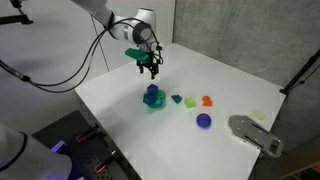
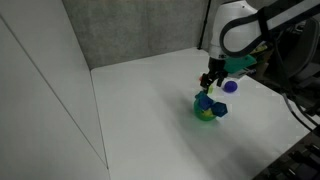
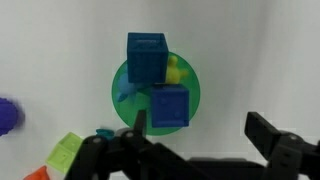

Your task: Remove the lighter blue block from the bowl and put it on the table

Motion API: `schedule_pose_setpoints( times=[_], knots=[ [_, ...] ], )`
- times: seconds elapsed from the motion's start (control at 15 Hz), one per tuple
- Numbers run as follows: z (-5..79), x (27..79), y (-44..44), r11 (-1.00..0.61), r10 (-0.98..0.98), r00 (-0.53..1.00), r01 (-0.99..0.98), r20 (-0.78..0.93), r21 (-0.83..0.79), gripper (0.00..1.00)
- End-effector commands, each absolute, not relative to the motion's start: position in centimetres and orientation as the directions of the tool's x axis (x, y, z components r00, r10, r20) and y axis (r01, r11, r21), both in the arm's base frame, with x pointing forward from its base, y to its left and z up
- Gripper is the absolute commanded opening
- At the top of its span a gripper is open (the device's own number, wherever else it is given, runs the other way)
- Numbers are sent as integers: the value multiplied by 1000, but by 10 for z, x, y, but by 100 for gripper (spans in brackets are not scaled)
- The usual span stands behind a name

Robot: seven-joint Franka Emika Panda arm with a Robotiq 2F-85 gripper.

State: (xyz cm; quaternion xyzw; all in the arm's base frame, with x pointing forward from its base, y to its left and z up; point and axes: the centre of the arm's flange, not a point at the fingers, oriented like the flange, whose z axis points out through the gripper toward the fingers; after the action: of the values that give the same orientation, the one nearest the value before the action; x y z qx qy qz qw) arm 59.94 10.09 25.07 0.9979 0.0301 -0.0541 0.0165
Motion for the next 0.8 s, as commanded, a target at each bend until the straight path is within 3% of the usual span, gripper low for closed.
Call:
schedule_pose_setpoints(
  times=[0.0, 0.73],
  knots=[
    [221, 624, 111, -997, 43, 996, 48, -78, 63, 100],
    [153, 631, 113, -989, 68, 997, 72, -33, 131, 100]
  ],
)
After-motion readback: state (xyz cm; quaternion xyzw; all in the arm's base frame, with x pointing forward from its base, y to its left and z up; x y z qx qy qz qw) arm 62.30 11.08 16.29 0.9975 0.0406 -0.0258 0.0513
